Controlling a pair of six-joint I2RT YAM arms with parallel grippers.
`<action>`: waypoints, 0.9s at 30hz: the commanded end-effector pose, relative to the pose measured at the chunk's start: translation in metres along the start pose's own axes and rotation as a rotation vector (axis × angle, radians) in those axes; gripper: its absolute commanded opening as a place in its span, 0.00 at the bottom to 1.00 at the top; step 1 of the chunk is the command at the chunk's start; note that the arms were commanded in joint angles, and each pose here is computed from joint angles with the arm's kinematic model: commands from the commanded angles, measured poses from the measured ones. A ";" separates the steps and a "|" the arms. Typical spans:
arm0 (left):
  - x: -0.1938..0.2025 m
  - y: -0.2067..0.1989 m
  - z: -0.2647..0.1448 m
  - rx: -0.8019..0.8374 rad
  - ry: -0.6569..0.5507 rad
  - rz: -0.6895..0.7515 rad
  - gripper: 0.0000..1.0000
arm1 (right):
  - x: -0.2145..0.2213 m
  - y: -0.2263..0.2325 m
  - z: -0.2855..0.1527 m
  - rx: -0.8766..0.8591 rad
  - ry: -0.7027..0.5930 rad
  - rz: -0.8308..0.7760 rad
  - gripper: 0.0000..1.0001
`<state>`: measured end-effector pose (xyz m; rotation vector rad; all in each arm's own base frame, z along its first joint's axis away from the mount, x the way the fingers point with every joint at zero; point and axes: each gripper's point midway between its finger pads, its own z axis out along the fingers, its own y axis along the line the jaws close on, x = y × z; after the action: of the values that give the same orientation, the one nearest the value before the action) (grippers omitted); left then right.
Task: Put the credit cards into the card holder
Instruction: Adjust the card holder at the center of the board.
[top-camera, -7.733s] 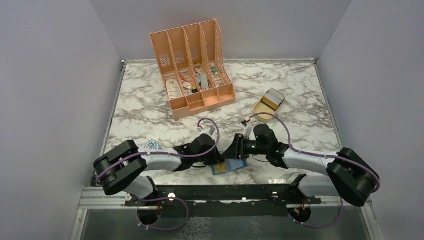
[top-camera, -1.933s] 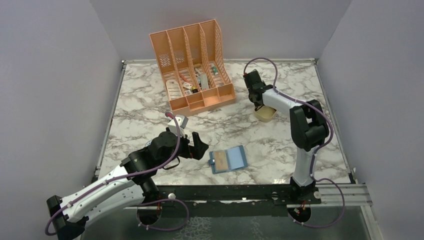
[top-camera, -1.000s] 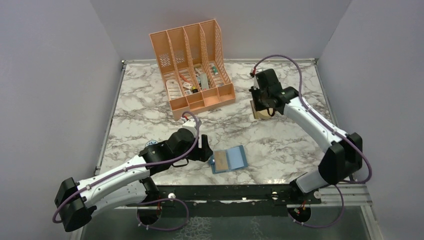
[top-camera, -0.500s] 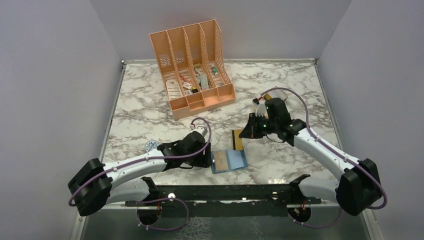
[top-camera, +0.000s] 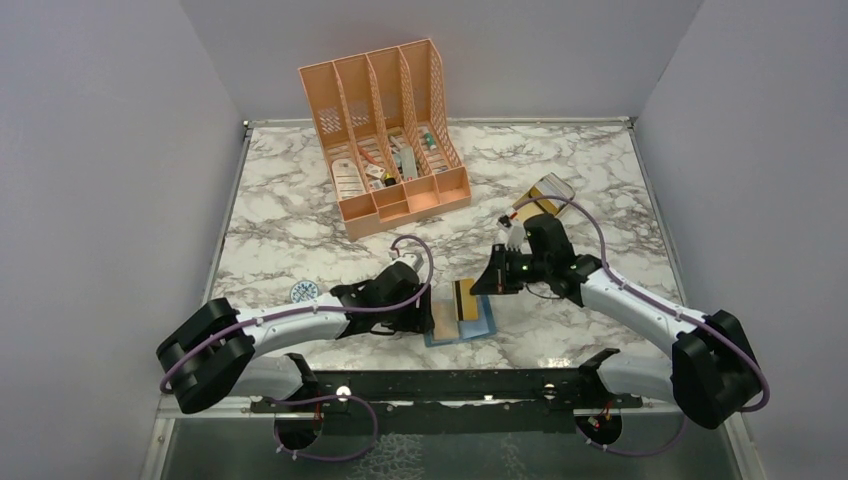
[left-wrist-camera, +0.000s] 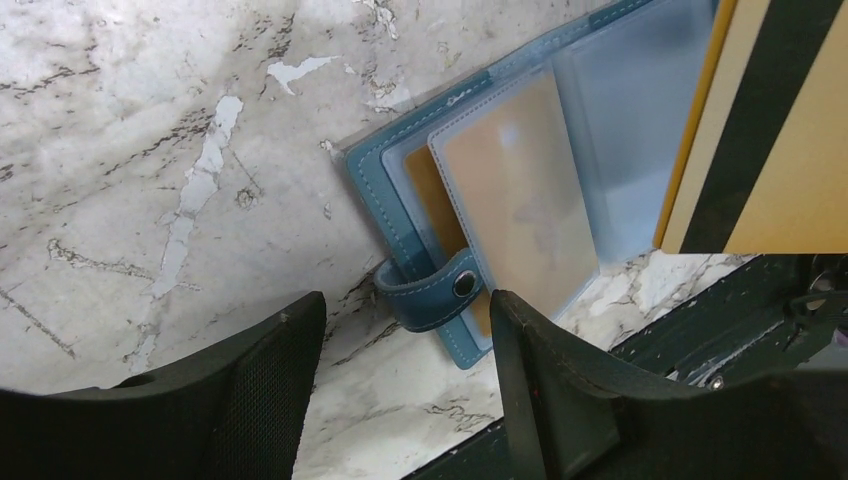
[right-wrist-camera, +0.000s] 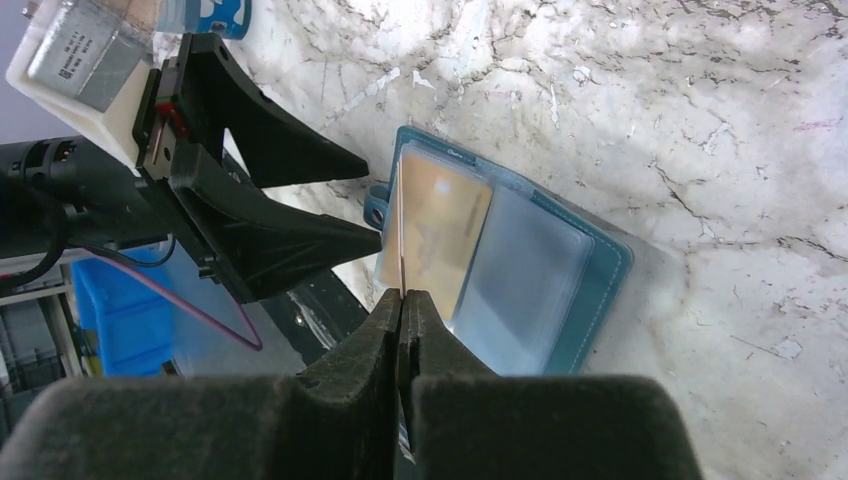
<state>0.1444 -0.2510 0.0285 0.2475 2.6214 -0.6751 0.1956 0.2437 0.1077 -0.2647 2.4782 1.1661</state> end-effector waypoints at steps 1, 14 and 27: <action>0.010 0.023 0.005 -0.104 0.028 -0.012 0.65 | 0.006 0.001 0.007 -0.032 0.007 -0.008 0.01; 0.013 0.055 -0.004 -0.277 0.029 -0.008 0.54 | 0.024 -0.028 0.017 0.045 0.051 0.005 0.01; -0.002 0.061 -0.020 -0.321 -0.050 -0.029 0.44 | 0.037 -0.052 0.021 0.122 0.069 0.015 0.01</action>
<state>0.1565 -0.2143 0.0220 0.1279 2.6391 -0.3914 0.1805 0.2337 0.0575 -0.2545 2.5995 1.1108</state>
